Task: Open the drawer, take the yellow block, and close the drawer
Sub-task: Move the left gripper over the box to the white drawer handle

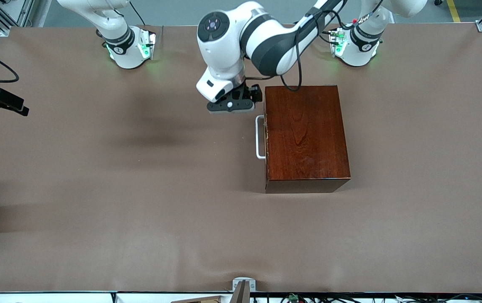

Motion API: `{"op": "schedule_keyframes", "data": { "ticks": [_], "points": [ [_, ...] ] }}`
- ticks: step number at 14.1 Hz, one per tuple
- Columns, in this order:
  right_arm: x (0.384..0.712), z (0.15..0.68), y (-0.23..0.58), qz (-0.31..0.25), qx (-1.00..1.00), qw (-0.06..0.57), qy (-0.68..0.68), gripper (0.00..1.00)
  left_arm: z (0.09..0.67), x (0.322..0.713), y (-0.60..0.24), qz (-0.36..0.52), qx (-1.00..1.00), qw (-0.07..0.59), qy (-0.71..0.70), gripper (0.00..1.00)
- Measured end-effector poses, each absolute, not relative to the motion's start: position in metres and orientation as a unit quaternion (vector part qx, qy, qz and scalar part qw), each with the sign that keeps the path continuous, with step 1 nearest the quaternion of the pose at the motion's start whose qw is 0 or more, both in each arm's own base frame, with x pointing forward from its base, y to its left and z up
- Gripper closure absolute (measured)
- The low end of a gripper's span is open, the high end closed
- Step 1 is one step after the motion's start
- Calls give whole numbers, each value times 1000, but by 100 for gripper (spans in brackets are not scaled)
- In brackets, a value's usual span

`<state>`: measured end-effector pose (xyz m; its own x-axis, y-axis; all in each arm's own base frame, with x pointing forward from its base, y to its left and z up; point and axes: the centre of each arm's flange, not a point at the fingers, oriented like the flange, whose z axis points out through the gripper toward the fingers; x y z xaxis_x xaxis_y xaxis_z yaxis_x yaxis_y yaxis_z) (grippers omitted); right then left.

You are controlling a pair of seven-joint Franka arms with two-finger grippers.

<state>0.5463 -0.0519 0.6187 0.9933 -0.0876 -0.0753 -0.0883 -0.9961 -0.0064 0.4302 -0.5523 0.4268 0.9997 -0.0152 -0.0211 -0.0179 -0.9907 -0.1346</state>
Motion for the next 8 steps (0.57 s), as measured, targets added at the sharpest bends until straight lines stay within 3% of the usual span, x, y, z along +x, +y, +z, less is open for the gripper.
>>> {"op": "schedule_keyframes", "data": {
  "ticks": [8],
  "points": [
    [546,619,-52,37,-998,5,44,0,379,447,-548,6,-992,110,64,0]
  ]
}}
